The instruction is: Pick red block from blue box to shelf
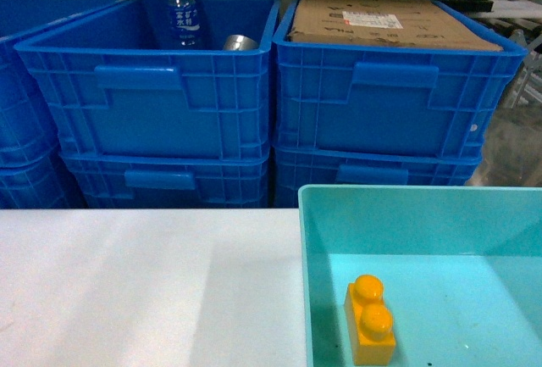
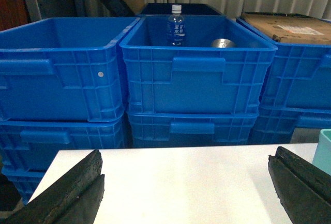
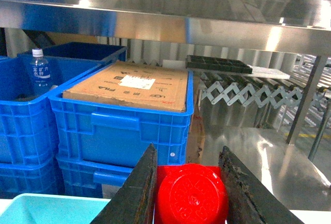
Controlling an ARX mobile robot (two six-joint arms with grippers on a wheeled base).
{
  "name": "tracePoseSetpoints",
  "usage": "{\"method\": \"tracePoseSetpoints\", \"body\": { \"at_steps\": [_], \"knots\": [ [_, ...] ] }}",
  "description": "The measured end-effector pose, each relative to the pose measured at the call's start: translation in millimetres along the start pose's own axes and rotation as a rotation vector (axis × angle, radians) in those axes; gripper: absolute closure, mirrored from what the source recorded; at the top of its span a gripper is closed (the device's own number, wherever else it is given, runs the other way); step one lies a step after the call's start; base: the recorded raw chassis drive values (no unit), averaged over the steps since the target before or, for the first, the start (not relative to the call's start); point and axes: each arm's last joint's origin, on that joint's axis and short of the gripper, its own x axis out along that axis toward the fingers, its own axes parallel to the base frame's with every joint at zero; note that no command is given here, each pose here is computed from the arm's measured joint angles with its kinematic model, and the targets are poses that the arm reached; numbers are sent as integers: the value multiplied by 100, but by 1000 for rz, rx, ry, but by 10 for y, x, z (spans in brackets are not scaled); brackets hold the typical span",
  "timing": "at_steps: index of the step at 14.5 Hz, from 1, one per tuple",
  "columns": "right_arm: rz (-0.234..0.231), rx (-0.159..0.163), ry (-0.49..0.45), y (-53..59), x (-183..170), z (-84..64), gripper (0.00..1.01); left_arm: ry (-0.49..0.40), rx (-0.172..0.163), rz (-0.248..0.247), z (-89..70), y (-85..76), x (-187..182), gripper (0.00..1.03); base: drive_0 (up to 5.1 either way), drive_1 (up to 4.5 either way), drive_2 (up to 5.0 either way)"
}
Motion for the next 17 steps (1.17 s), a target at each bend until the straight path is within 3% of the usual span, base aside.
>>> {"method": "tracePoseSetpoints", "body": {
  "at_steps": [1,2,15,17],
  "knots": [
    [7,30,6,86,-136,-120,73,0,0,-1,0,0,0,5,0,0,0],
    [1,83,149,108,-154,-466,73,0,0,0,0,0,0,5,0,0,0],
    [11,210,176,18,-140,-505,73,0,0,-1,0,0,0,5,0,0,0],
    [11,215,175,18,-142,-502,73,0,0,0,0,0,0,5,0,0,0]
  ]
}}
